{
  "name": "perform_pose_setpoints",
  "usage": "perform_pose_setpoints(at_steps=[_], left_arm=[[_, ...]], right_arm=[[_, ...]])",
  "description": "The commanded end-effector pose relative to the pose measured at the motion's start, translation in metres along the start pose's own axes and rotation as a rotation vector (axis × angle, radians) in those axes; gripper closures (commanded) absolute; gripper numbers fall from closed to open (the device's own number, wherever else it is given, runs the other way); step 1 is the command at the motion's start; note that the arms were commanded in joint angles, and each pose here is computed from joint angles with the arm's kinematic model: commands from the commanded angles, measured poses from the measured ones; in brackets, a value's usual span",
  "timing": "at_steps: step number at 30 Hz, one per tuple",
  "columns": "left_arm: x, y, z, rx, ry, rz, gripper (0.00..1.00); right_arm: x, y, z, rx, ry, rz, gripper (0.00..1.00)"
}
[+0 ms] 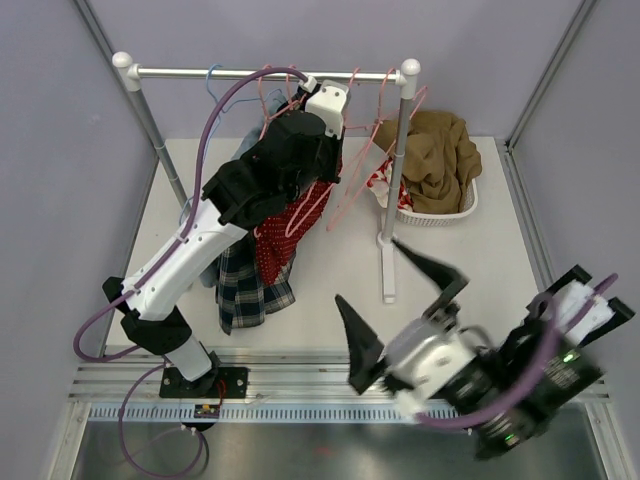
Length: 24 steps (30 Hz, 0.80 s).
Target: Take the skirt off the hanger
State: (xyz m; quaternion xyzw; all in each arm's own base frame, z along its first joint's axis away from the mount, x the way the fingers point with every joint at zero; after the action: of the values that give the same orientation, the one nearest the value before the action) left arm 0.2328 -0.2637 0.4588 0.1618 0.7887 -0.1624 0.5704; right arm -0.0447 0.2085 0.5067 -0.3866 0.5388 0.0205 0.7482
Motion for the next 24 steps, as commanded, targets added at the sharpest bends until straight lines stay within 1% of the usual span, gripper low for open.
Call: perform_pose_setpoints(at_steps=[1,2,3,4,5,6,7,8,10,11,13,14,15,16,17,19,22,24], left_arm=[[-0.016,0.0,-0.01,0.049,-0.055,-0.031,0.95],[-0.017,0.0,-0.011,0.052,-0.059,-0.032,0.95],[-0.017,0.0,-0.012,0.05,-0.057,-0.031,0.95],[-0.017,0.001,-0.012,0.045,-0.055,-0.032,0.95],[-0.016,0.001,-0.012,0.046,-0.052,-0.029,0.95],[-0.016,0.001,-0.012,0.044,-0.051,-0.029,0.94],[-0.016,0.001,-0.011,0.041,-0.047,-0.025,0.94],[-0.015,0.001,-0.011,0.038,-0.046,-0.023,0.94],[-0.014,0.0,-0.007,0.032,-0.042,-0.019,0.92],[-0.011,-0.001,-0.003,0.029,-0.032,-0.018,0.91],[-0.01,-0.002,-0.001,0.028,-0.028,-0.026,0.74],[-0.01,-0.003,-0.001,0.032,-0.027,-0.029,0.63],[-0.009,-0.003,-0.001,0.032,-0.025,-0.033,0.38],[-0.008,-0.003,0.0,0.032,-0.023,-0.036,0.29],[-0.008,-0.002,-0.001,0.028,-0.025,-0.038,0.23],[-0.011,0.0,-0.007,0.019,-0.037,-0.05,0.15],[-0.021,0.008,-0.027,0.016,-0.075,-0.067,0.12],[-0.026,0.014,-0.039,0.003,-0.096,-0.068,0.12]], right_arm=[[-0.029,-0.095,-0.001,-0.384,-0.338,0.381,0.01],[-0.017,-0.096,-0.007,-0.502,-0.32,0.449,0.01],[-0.016,-0.107,-0.006,-0.466,-0.364,0.497,0.01],[-0.012,-0.108,-0.004,-0.41,-0.361,0.496,0.01],[-0.004,-0.119,-0.001,-0.329,-0.304,0.486,0.01],[0.001,-0.122,0.0,-0.28,-0.282,0.458,0.01],[0.012,-0.107,0.0,-0.223,-0.237,0.384,0.0],[0.015,-0.123,0.001,-0.158,-0.233,0.427,0.01],[0.025,-0.119,-0.001,-0.139,-0.187,0.417,0.01],[0.032,-0.124,-0.001,-0.139,-0.174,0.468,0.01],[0.043,-0.119,-0.004,-0.155,-0.135,0.48,0.01],[0.051,-0.116,-0.006,-0.172,-0.115,0.496,0.01],[0.056,-0.114,-0.007,-0.173,-0.098,0.509,0.01],[0.063,-0.105,-0.009,-0.17,-0.077,0.492,0.0],[0.07,-0.106,-0.01,-0.167,-0.065,0.522,0.0],[0.079,-0.098,-0.012,-0.15,-0.029,0.52,0.01],[0.086,-0.093,-0.014,-0.161,-0.003,0.54,0.01],[0.088,-0.092,-0.015,-0.172,-0.002,0.552,0.01]])
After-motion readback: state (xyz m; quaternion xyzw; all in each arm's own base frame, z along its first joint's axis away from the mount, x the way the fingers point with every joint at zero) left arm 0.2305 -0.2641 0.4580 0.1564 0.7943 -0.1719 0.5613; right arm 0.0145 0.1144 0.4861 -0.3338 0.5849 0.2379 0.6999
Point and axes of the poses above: each gripper's point midway between its finger pads, its own z axis out along the fingers, its own y axis along the line the jaws close on, x = y × z, the point moved 10 cm from there along -z, back along the fingers, and after that the axes turned 2 degrees about -z, right-handed, at the moved point
